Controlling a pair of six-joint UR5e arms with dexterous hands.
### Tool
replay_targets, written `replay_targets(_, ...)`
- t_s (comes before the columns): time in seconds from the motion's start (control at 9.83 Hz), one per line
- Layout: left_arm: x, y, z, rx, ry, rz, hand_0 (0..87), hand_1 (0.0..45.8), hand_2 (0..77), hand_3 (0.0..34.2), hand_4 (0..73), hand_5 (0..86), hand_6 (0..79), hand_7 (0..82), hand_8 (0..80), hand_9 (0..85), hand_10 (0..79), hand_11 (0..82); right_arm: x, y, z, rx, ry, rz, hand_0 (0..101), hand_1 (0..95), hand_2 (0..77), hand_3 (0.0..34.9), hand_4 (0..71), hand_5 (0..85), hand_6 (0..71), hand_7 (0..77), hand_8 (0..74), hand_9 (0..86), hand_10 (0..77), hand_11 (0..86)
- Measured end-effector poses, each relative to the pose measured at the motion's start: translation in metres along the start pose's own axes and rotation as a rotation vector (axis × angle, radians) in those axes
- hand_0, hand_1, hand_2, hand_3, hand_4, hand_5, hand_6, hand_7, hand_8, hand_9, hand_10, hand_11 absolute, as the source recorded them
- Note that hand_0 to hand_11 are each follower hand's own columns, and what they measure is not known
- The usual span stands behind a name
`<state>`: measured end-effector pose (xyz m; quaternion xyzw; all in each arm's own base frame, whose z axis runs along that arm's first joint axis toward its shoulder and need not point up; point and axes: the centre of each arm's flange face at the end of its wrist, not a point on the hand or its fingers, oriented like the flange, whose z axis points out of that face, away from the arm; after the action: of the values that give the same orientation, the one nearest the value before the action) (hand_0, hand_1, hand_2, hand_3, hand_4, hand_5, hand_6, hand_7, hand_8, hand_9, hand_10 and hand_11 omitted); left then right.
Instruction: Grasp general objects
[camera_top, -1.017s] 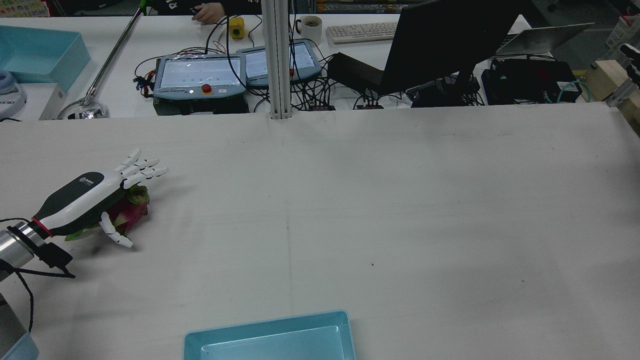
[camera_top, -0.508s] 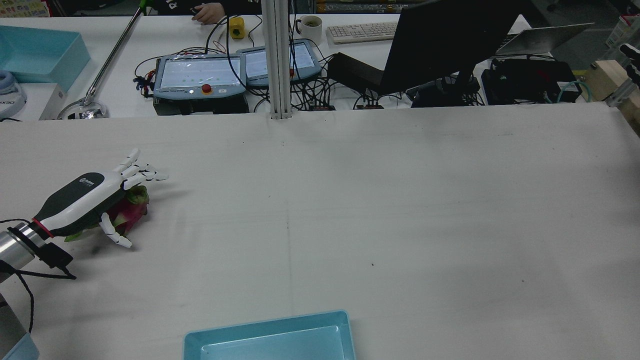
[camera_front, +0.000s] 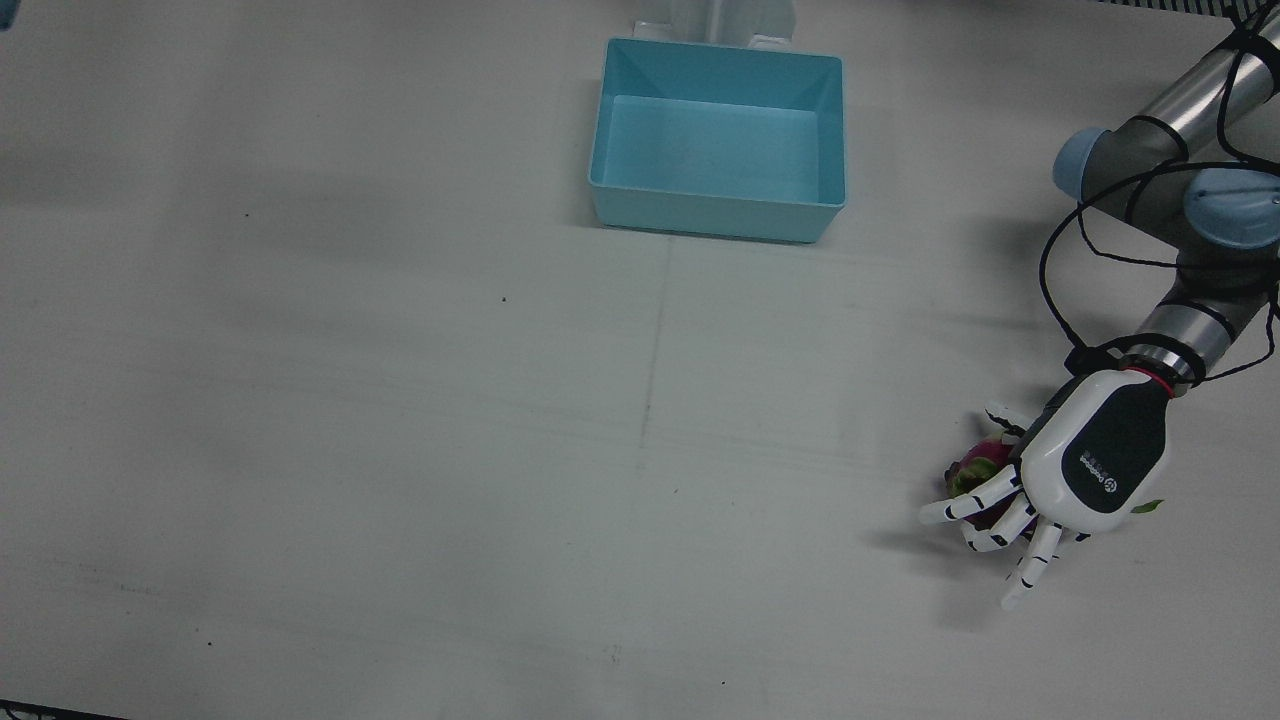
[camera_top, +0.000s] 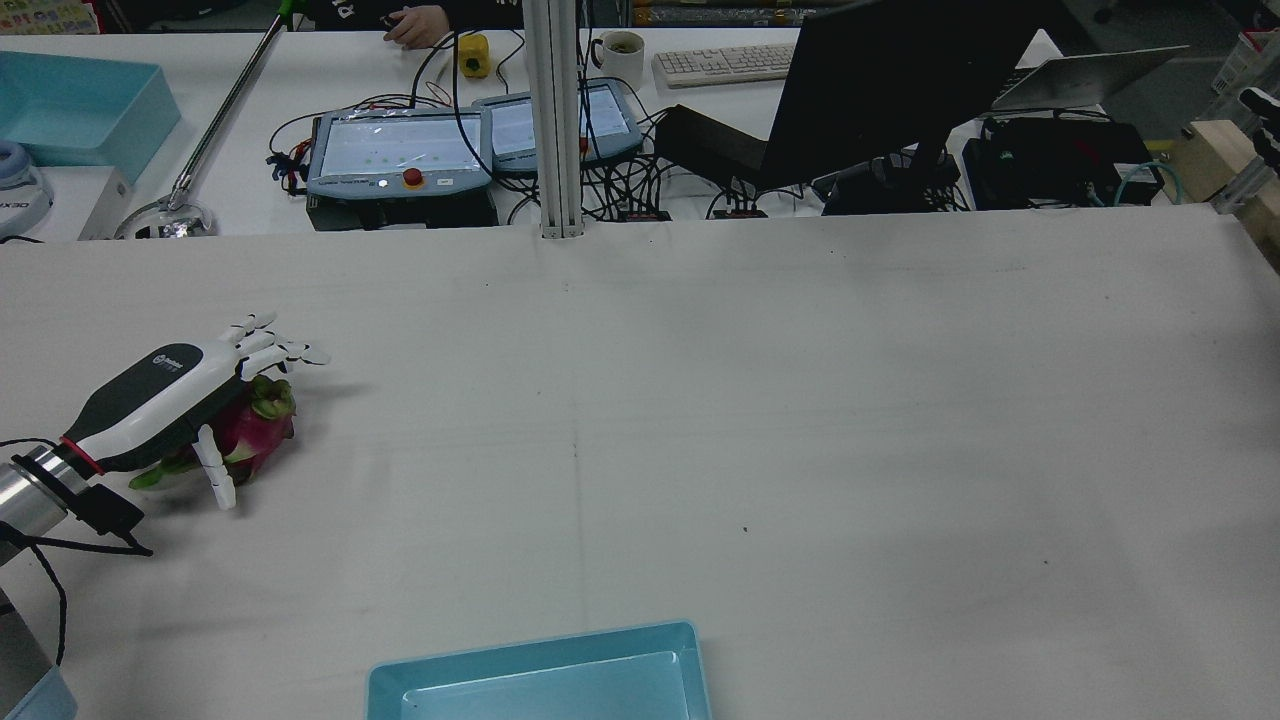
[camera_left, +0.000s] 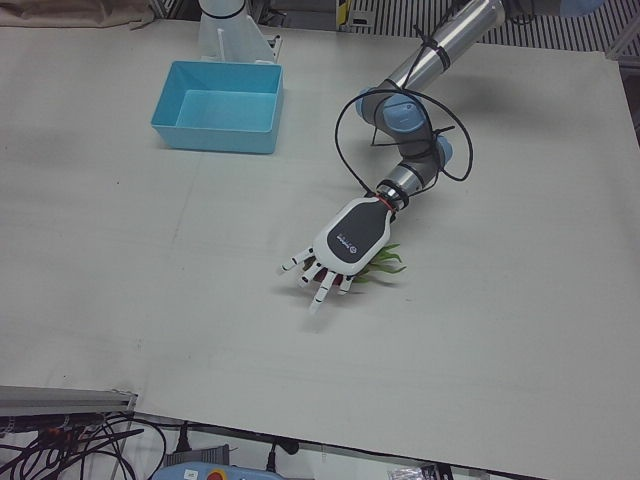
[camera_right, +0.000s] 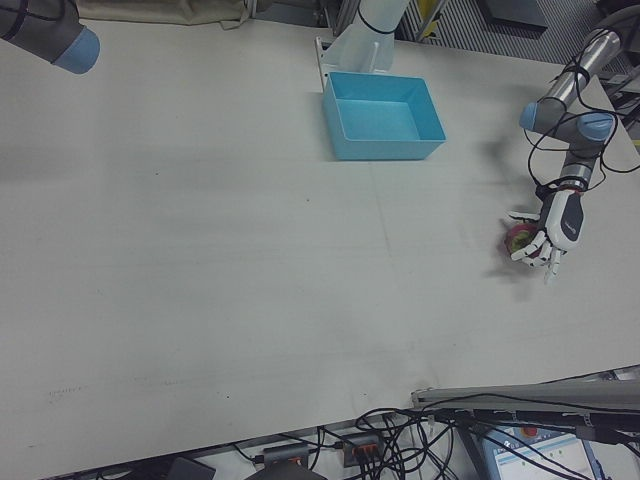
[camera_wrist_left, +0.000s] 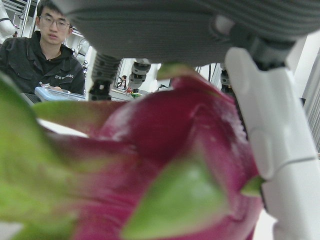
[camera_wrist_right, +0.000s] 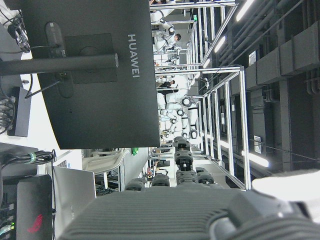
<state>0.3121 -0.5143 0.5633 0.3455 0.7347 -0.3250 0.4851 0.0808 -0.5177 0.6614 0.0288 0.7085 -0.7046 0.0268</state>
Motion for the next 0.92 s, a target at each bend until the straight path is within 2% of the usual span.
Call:
replay_targets(0.1,0.0000,-0.0004,-0.0004,0.001,0.003,-0.001,63.7,0.0,1.1,30.5,0.0,29.5,8.2,57.3,1.6,14.7,50.7,46.9,0.0000,0.0000,0.0000,0.000,0.000,0.000,0,6.0,1.6,0.0,0.0,0.0,0.0,0.0,0.0,1.1,0.0,0.5)
replay_targets(0.2,0.0009,-0.0010,-0.0006,0.002,0.010,-0.003,63.7,0.0,1.1,30.5,0.0,29.5,8.2,57.3,1.6,14.7,50.7,46.9,0.0000,0.0001,0.0000,0.000,0.000,0.000,0,6.0,1.6,0.0,0.0,0.0,0.0,0.0,0.0,1.1,0.0,0.5)
replay_targets(0.31,0.0014,-0.0012,-0.0009,0.002,0.015,-0.004,63.5,0.0,1.1,30.6,0.0,30.5,8.2,55.1,1.6,12.0,51.3,61.1,0.0000,0.0001,0.0000,0.000,0.000,0.000,0,6.0,1.6,0.0,0.0,0.0,0.0,0.0,0.0,1.1,0.0,0.5)
replay_targets(0.41,0.0013,-0.0012,-0.0012,0.002,0.017,-0.005,66.3,0.0,0.0,30.6,0.0,31.6,6.0,49.6,1.6,9.3,51.3,64.9,0.0000,0.0001,0.0000,0.000,0.000,0.000,0,6.0,1.6,0.0,0.0,0.0,0.0,0.0,0.0,1.1,0.0,1.1)
replay_targets(0.51,0.0011,-0.0013,-0.0013,0.002,0.018,-0.005,74.1,0.0,0.0,29.1,0.0,31.6,2.2,43.6,1.6,7.1,50.2,67.1,0.0000,0.0001,0.0000,0.000,0.000,0.000,0,6.0,1.6,0.0,0.0,0.0,0.0,0.0,0.0,1.1,0.0,0.5)
replay_targets(0.61,0.0008,-0.0014,-0.0014,0.002,0.018,-0.005,78.1,0.0,4.4,29.5,0.0,32.2,2.2,36.5,1.6,6.0,49.6,63.8,0.0000,0.0002,0.0000,0.000,0.000,0.000,0,6.0,1.6,0.0,0.0,0.0,0.0,0.0,0.0,1.1,0.0,0.5)
replay_targets(0.71,0.0002,-0.0016,-0.0018,0.002,0.017,-0.005,79.3,0.0,10.4,29.2,0.0,32.7,1.6,35.5,1.6,5.5,49.6,60.5,0.0000,0.0002,0.0000,0.000,0.000,0.000,0,6.0,1.6,0.0,0.0,0.0,0.0,0.0,0.0,1.1,0.0,0.5)
replay_targets(0.92,0.0008,-0.0014,-0.0016,0.002,0.018,-0.006,79.1,0.0,13.1,28.7,0.0,32.7,1.6,34.9,1.6,5.5,49.6,60.5,0.0000,0.0001,0.0000,0.000,0.000,0.000,0,6.0,1.6,0.0,0.0,0.0,0.0,0.0,0.0,1.1,0.0,1.1)
